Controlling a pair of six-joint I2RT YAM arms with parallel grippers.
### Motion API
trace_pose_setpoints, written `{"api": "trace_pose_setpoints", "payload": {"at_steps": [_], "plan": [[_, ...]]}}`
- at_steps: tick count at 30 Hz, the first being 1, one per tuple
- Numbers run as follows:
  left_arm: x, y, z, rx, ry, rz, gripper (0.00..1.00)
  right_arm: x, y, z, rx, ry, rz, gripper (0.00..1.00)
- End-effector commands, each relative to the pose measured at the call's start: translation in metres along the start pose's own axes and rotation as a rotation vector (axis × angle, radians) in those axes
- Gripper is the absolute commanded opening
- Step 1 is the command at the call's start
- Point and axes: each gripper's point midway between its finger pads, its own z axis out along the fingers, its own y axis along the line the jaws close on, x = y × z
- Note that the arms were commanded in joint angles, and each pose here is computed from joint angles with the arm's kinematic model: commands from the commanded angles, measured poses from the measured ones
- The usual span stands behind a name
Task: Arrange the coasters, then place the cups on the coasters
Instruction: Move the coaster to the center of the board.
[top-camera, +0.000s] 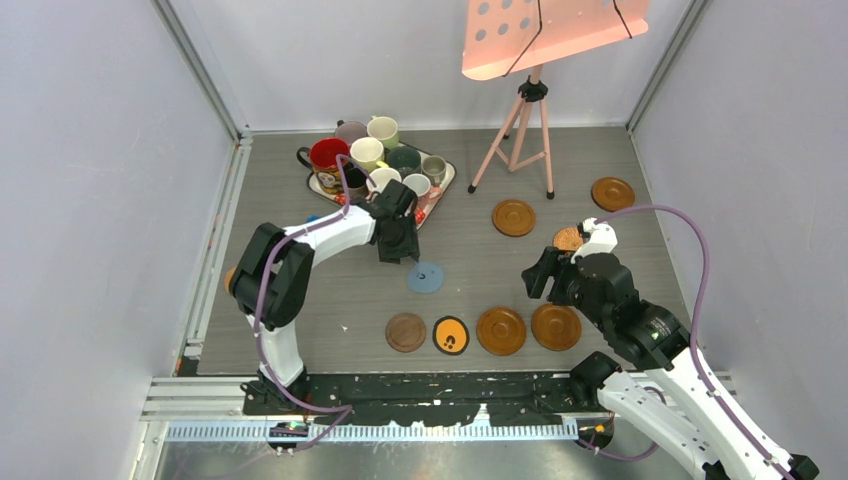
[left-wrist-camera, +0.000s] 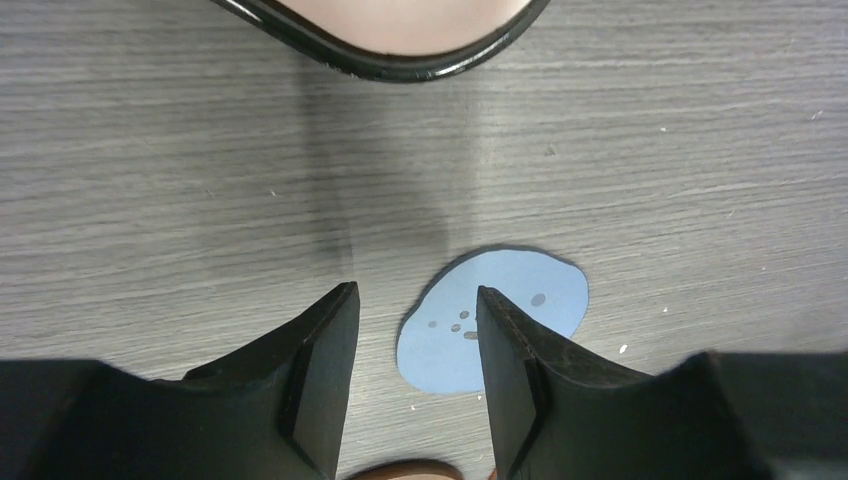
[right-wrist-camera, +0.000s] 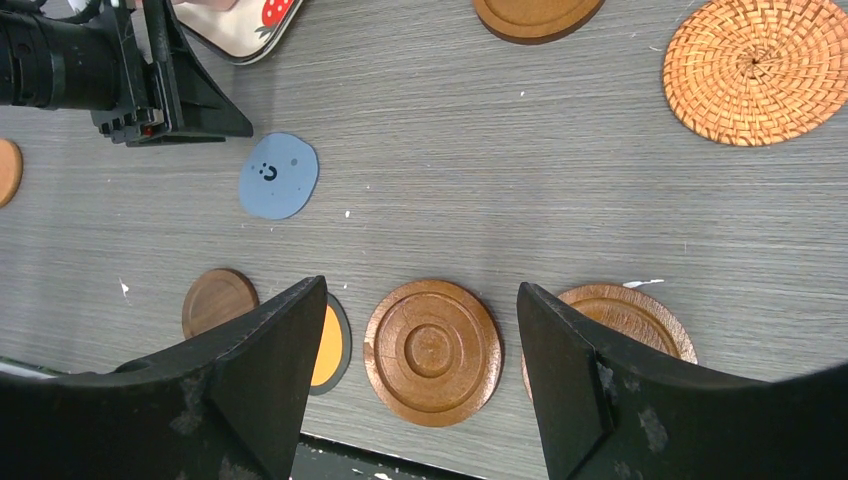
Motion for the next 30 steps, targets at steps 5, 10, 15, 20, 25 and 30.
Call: {"api": "trace_pose_setpoints", "payload": {"at_steps": [5,10,15,20,25,30], "plan": [[-0.003,-0.008,0.004,0.043,0.019,0.016,0.49,-0.014,0.003,-0.002,-0.004,-0.054,0.014,0.77],[0.011,-0.011,0.007,0.081,0.047,0.02,0.49,-0.011,0.002,-0.001,-0.002,-0.046,0.015,0.77],[0.022,-0.021,0.008,0.13,0.073,0.028,0.49,-0.01,0.0,-0.001,0.003,-0.05,0.014,0.77],[0.03,-0.031,0.007,0.152,0.084,0.046,0.49,-0.006,0.002,0.002,-0.009,-0.038,0.019,0.77],[0.035,-0.035,0.004,0.169,0.084,0.05,0.49,-0.005,0.006,0.004,-0.024,-0.031,0.024,0.77],[0.04,-0.04,0.004,0.19,0.092,0.048,0.49,-0.005,0.006,0.004,-0.024,-0.026,0.018,0.77]]}}
